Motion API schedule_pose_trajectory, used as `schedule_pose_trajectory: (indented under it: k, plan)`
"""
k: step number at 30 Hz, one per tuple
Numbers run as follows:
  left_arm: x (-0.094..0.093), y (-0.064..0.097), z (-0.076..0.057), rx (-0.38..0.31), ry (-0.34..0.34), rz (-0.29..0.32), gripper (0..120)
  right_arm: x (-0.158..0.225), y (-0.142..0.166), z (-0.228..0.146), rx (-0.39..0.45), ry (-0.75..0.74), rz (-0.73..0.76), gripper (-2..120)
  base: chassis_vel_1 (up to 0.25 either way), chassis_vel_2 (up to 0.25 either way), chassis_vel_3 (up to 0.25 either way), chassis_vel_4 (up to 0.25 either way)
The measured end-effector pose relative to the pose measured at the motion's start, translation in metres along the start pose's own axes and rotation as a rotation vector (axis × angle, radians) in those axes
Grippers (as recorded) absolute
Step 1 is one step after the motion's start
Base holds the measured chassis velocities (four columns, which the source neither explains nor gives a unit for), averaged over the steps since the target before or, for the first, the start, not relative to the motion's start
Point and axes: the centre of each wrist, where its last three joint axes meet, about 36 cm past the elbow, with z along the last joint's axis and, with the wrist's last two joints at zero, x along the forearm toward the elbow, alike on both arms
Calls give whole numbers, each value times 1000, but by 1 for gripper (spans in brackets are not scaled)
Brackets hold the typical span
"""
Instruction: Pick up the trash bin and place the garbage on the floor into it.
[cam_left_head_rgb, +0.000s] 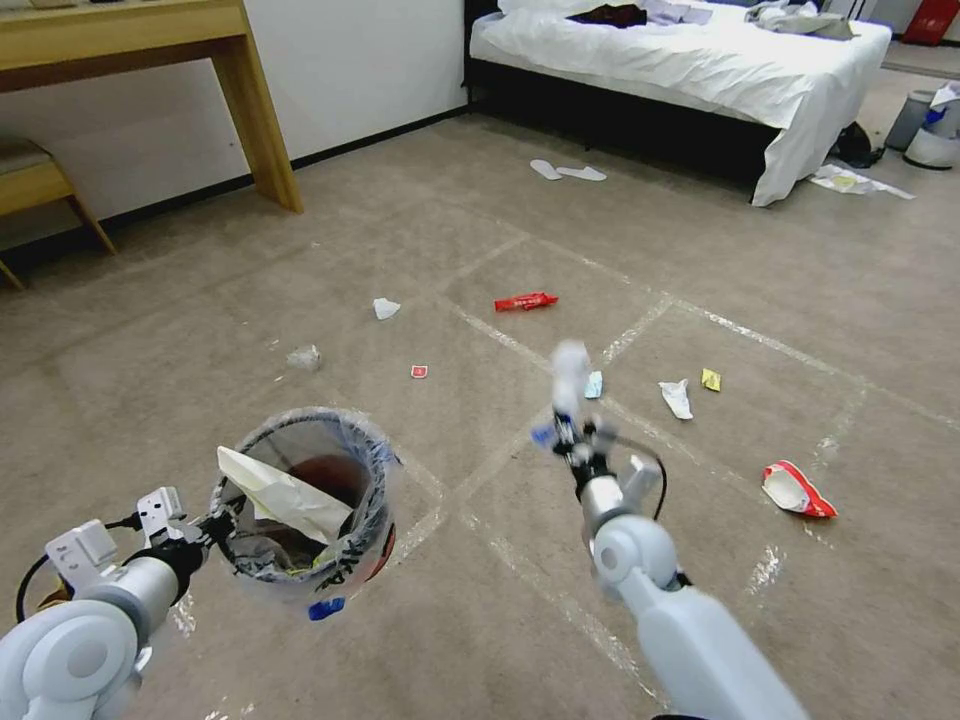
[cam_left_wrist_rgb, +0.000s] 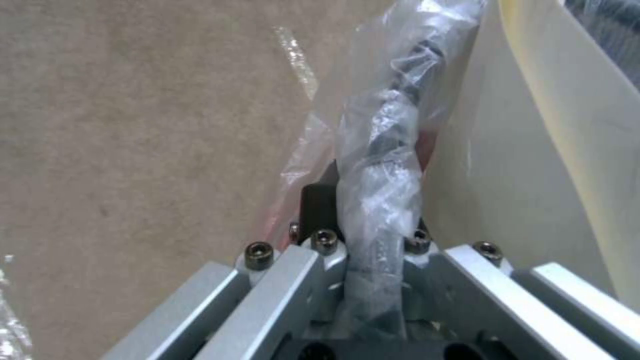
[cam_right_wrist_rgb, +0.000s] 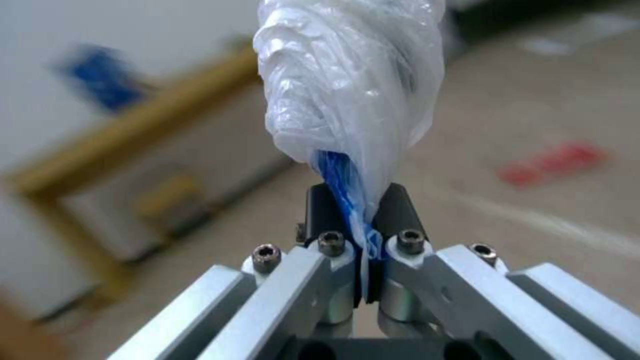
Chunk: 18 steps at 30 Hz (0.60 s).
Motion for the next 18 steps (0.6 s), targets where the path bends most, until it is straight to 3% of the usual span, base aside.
schedule_pose_trajectory:
  k: [1, 2, 4, 5, 6, 12, 18]
  plan:
    - [2, -4, -1, 7, 3, 14, 1, 7, 31, -32, 4, -80, -181, 0, 0, 0, 0, 0]
    - [2, -4, -1, 7, 3, 14, 1, 7, 31, -32, 4, -80, -181, 0, 0, 0, 0, 0]
    - [6, -10, -3, 18, 11, 38, 1, 21, 65, -61, 29, -102, -452, 0, 0, 0, 0, 0]
    - [6, -10, -3, 18, 11, 38, 1, 21, 65, -61, 29, -102, -452, 0, 0, 0, 0, 0]
    - [8, -14, -4, 17, 14, 50, 1, 29, 86, -71, 44, -96, -598, 0, 0, 0, 0, 0]
    - [10, -22, -4, 15, 20, 75, 1, 40, 126, -78, 69, -10, -781, 0, 0, 0, 0, 0]
    - [9, -24, -4, 18, 20, 83, 1, 50, 149, -74, 73, 94, -791, 0, 0, 0, 0, 0]
